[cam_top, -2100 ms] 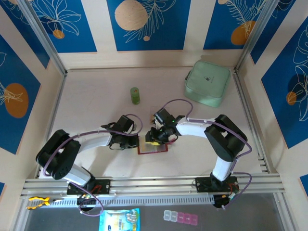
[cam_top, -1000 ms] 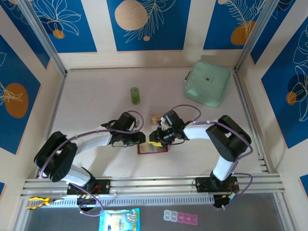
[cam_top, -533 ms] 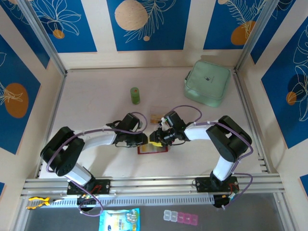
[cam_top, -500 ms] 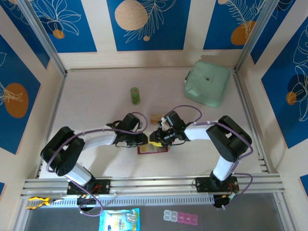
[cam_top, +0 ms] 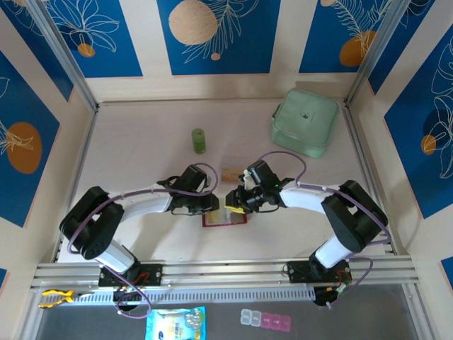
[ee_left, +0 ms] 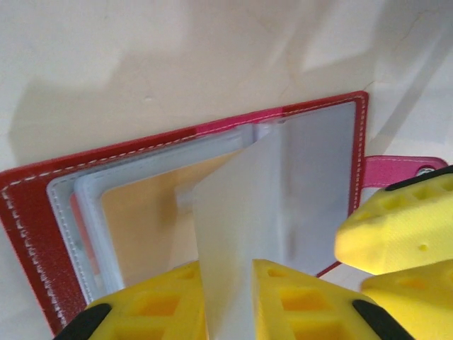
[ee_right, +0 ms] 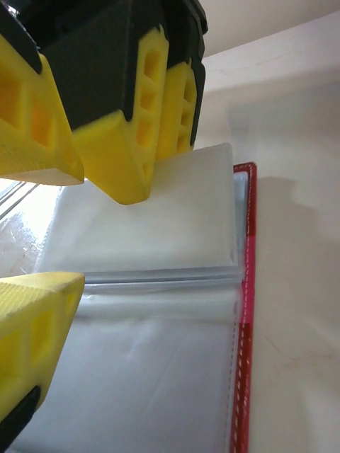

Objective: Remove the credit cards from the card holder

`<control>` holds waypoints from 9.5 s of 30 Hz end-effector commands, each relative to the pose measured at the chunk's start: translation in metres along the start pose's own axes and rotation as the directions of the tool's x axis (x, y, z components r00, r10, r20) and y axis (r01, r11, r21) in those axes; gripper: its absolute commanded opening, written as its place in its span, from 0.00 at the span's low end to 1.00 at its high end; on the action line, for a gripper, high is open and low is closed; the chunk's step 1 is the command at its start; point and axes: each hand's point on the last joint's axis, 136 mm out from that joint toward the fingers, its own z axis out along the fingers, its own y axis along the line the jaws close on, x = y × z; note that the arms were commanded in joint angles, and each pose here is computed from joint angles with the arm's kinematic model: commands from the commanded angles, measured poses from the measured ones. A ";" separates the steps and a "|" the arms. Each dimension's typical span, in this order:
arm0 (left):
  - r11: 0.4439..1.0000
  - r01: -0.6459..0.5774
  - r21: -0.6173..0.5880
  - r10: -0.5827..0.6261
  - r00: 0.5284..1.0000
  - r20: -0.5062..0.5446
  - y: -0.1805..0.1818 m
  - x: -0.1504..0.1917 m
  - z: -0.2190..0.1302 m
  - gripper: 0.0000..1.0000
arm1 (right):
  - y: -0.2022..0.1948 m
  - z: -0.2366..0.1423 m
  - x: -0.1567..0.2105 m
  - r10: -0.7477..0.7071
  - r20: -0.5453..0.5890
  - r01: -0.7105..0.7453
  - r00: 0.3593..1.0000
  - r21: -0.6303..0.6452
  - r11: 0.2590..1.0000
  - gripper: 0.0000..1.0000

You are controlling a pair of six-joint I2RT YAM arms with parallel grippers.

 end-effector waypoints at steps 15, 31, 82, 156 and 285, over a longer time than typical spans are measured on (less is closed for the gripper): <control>0.994 -0.071 0.081 0.073 0.997 -0.024 -0.062 -0.010 0.008 0.42 | -0.017 -0.056 -0.002 0.007 0.097 -0.012 0.995 0.058 0.998 0.39; 0.994 -0.070 0.085 0.078 0.992 -0.097 -0.071 -0.010 0.048 0.56 | -0.024 -0.063 -0.010 0.039 0.100 -0.042 0.994 0.034 0.999 0.41; 0.999 0.024 -0.043 -0.023 0.999 0.037 0.046 0.006 -0.015 0.23 | 0.022 0.015 0.004 -0.040 -0.079 0.049 0.996 0.118 0.992 0.37; 1.000 -0.019 0.018 0.019 1.000 -0.002 0.017 0.000 -0.012 0.06 | 0.008 0.031 0.005 -0.054 -0.098 0.068 0.994 0.148 0.987 0.25; 0.990 -0.046 -0.136 0.035 0.996 -0.086 0.039 0.014 -0.006 0.01 | -0.014 0.028 0.000 0.050 -0.072 -0.047 0.996 0.036 0.998 0.11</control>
